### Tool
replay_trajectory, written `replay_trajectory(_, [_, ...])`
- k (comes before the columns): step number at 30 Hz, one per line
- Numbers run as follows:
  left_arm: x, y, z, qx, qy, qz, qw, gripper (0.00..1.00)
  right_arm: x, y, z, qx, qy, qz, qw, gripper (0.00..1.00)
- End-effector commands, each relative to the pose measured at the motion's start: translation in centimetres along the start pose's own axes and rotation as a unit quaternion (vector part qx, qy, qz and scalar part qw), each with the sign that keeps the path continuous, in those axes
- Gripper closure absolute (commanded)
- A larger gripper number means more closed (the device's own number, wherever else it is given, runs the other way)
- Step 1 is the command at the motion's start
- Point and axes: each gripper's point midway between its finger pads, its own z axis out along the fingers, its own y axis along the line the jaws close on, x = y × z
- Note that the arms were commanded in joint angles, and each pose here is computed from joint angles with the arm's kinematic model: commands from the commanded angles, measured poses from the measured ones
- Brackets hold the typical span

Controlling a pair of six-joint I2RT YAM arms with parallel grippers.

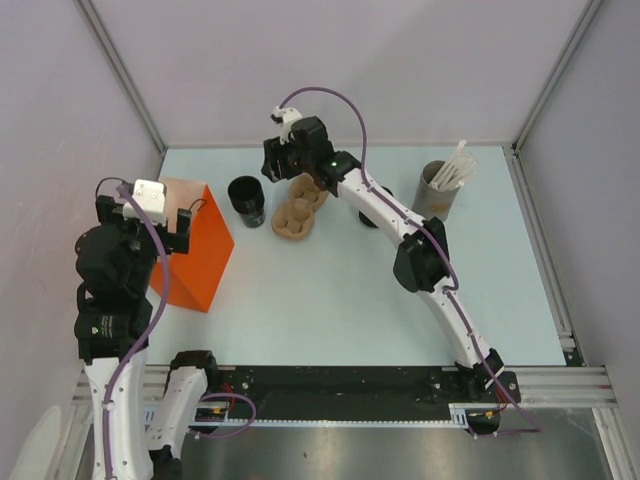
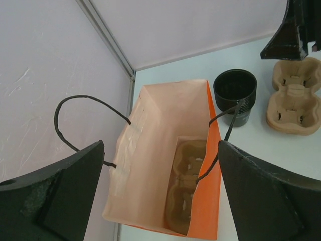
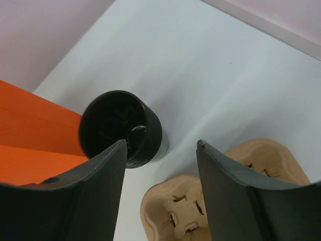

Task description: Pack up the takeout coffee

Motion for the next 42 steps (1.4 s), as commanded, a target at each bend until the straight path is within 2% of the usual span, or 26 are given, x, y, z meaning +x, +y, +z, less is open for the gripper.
replay_trajectory(1, [-1.0, 0.4, -0.7, -0.007, -0.021, -0.039, 0.999, 0.00, -1.9, 0.4, 1.1, -0.007, -0.047, 0.000, 0.999, 0.42])
replay_trajectory(5, [-1.0, 0.1, -0.5, 0.008, -0.021, -0.056, 0.998, 0.00, -0.9, 1.4, 1.8, -0.023, -0.040, -0.009, 0.999, 0.44])
replay_trajectory(15, [-0.4, 0.6, -0.2, -0.006, -0.008, -0.063, 0.998, 0.00, 1.3, 2.4, 3.2, -0.020, -0.022, -0.031, 0.999, 0.55])
replay_trajectory(20, [0.3, 0.5, -0.1, -0.006, -0.002, -0.065, 0.998, 0.00, 2.0, 3.2, 3.7, -0.011, -0.019, -0.049, 0.999, 0.56])
replay_trajectory(29, [0.5, 0.0, -0.1, 0.004, 0.000, -0.069, 0.998, 0.00, 2.0, 2.7, 3.8, 0.023, -0.024, -0.072, 0.997, 0.60])
replay_trajectory(39, [0.8, 0.0, 0.0, 0.004, 0.002, -0.069, 0.998, 0.00, 1.9, 2.3, 3.8, 0.035, -0.028, -0.081, 0.996, 0.72])
replay_trajectory(42, [0.9, -0.1, 0.1, 0.007, 0.004, -0.071, 0.997, 0.00, 1.7, 1.8, 3.8, 0.048, -0.031, -0.082, 0.995, 0.73])
